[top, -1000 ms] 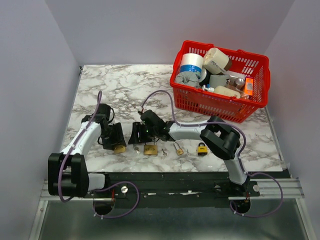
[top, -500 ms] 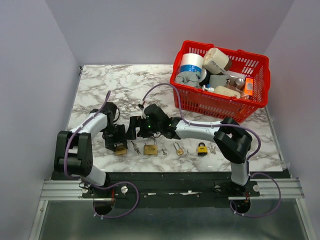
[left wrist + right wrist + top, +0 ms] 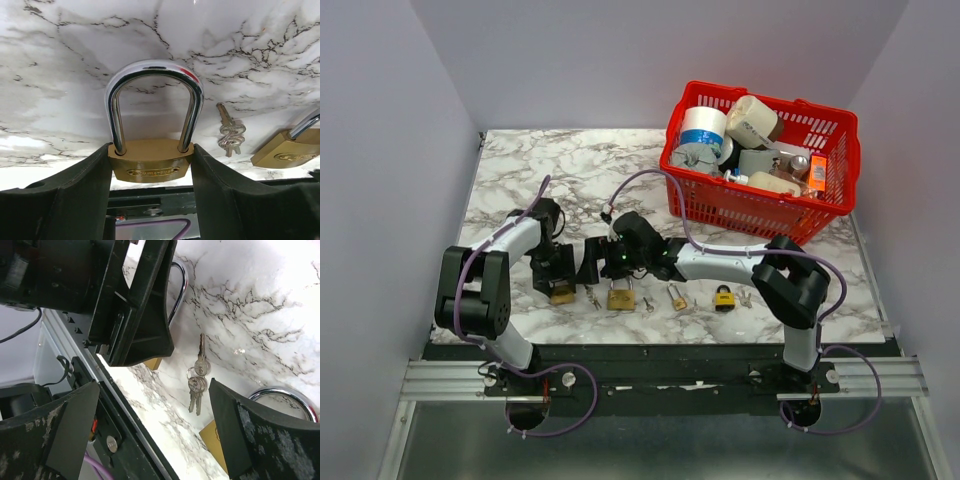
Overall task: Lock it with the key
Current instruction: Place the lock at the center of the board, then reset both arms
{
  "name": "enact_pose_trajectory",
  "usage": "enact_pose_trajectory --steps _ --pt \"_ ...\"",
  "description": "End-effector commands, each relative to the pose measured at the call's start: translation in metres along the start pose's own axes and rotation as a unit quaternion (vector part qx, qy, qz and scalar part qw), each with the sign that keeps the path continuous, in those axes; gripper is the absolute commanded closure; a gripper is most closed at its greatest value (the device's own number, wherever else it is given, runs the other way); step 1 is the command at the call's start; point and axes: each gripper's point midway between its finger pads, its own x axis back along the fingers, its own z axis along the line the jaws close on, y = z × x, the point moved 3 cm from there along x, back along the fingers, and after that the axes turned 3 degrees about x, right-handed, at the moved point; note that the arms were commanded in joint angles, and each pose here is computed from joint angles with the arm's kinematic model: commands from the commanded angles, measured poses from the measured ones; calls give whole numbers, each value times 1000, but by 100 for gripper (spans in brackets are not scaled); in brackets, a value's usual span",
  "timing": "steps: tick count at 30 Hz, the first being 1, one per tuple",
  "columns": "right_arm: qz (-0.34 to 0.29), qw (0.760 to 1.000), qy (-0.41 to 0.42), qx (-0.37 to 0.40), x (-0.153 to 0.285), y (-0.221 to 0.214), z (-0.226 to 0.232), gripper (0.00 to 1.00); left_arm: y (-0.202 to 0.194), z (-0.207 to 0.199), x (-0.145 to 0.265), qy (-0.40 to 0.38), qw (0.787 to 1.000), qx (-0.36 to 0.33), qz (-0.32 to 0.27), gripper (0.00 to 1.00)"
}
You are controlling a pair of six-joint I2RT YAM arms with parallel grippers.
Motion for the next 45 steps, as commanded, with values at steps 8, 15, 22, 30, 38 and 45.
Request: enact_pose_trajectory --steps 8,15,22,30,38,45 --pt "-20 1000 1 16 11 11 3 0 -20 7 -7 20 999 9 31 84" --pt "-15 1000 -1 12 10 8 0 0 -28 9 -11 18 999 21 36 79" --pt "-16 1000 1 12 11 10 2 0 -28 8 -12 17 999 23 38 51" --pt "-24 999 17 31 17 21 14 0 -30 8 -7 11 999 24 24 13" --pt "-9 996 43 83 43 38 41 0 -24 -2 16 -29 999 18 -40 1" --pt "-37 977 97 184 99 69 86 0 1 -17 76 -100 983 -8 -155 1"
